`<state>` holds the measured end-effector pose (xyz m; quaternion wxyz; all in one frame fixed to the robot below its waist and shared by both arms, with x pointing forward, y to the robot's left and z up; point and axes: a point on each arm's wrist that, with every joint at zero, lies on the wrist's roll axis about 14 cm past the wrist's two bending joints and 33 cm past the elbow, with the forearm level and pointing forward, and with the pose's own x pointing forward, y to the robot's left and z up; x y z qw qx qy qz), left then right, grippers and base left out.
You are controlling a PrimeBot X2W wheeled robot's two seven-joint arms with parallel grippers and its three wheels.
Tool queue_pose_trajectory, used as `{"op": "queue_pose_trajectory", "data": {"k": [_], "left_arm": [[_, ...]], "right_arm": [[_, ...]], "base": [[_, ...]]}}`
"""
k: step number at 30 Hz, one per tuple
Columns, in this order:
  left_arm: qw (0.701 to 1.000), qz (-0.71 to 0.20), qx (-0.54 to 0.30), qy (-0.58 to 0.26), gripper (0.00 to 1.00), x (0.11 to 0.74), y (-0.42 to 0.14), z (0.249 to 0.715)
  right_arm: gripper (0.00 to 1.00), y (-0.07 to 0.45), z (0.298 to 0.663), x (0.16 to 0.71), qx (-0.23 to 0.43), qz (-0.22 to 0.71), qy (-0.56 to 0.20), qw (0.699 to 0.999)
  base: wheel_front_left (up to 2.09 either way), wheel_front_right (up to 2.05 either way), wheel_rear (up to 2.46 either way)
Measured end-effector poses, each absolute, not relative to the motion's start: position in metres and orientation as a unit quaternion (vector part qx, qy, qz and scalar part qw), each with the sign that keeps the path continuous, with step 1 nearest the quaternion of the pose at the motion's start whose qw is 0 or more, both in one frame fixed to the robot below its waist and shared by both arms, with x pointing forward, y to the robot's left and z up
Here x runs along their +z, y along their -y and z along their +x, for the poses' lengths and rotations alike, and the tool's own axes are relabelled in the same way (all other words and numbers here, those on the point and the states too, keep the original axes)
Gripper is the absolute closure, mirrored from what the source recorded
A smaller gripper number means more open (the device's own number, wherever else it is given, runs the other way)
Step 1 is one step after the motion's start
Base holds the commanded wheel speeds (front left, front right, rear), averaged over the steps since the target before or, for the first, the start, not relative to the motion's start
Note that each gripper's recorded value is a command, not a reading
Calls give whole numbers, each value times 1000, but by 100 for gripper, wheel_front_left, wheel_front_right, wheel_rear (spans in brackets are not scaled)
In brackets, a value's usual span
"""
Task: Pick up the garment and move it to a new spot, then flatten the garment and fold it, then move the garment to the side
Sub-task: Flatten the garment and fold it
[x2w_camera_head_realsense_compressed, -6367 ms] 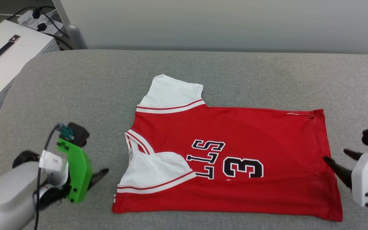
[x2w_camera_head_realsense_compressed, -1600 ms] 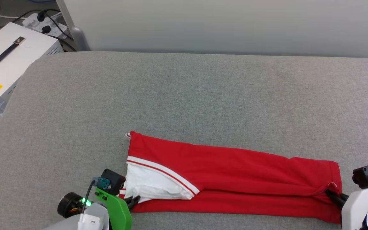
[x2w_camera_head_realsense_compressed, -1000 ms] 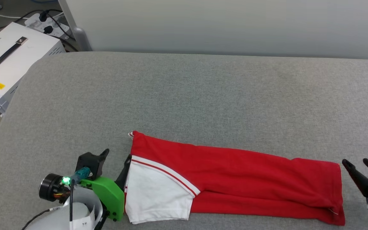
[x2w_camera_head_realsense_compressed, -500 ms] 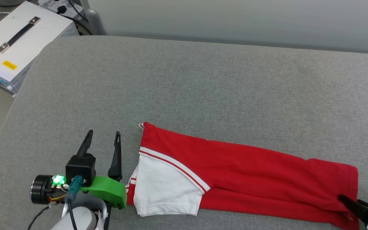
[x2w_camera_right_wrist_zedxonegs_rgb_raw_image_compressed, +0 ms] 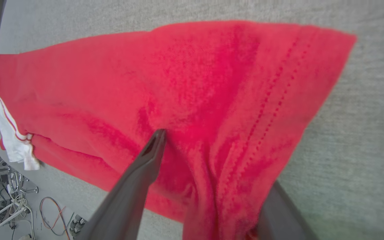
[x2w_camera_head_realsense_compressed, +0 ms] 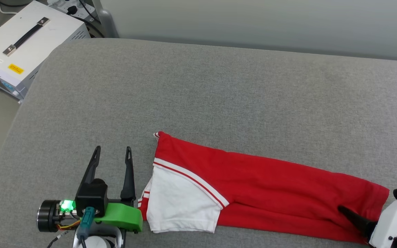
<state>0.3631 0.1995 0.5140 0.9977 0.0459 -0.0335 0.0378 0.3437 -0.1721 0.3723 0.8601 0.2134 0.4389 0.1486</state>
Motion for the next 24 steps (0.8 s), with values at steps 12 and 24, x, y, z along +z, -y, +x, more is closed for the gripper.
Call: {"op": "queue_pose_trajectory", "data": {"k": [12, 24], "left_arm": [[998, 54, 14, 41, 0, 513, -187, 357], [997, 58, 5, 44, 0, 513, -183, 351]], "right_arm": [[100, 193, 362, 383, 128, 194, -406, 884], [100, 309, 366, 405, 7, 125, -396, 910]], "base": [[0, 0, 0], [0, 0, 0]]}}
